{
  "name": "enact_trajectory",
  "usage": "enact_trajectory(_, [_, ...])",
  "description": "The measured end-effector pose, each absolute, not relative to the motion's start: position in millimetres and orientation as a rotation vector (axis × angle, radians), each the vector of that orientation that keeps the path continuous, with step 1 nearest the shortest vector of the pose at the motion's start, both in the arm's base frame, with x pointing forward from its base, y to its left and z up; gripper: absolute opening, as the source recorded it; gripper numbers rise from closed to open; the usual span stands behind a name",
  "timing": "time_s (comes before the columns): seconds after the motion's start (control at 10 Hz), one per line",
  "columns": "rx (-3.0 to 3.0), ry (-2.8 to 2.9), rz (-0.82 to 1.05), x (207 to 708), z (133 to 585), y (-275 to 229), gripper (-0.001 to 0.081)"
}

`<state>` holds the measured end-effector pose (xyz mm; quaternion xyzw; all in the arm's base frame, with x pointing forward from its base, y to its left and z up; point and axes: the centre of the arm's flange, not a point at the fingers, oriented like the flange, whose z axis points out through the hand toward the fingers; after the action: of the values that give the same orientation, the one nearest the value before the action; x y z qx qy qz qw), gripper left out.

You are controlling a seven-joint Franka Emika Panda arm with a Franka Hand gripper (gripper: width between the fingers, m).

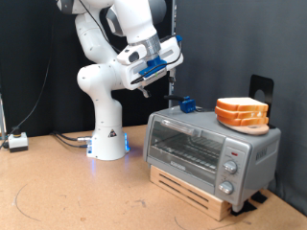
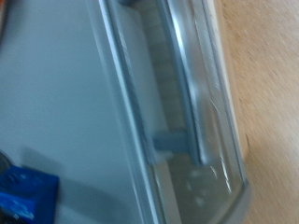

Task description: Make a piece of toast with the oven

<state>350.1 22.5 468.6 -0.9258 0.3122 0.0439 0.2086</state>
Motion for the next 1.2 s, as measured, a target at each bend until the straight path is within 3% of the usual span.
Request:
enact_trajectory(0.5, [-2.617, 0.871, 0.037, 350.5, 404.5, 26.0, 0.0809])
enact_trajectory(1.2, [-2.651, 0.801, 0.118, 339.8, 377.0, 25.1, 0.0809])
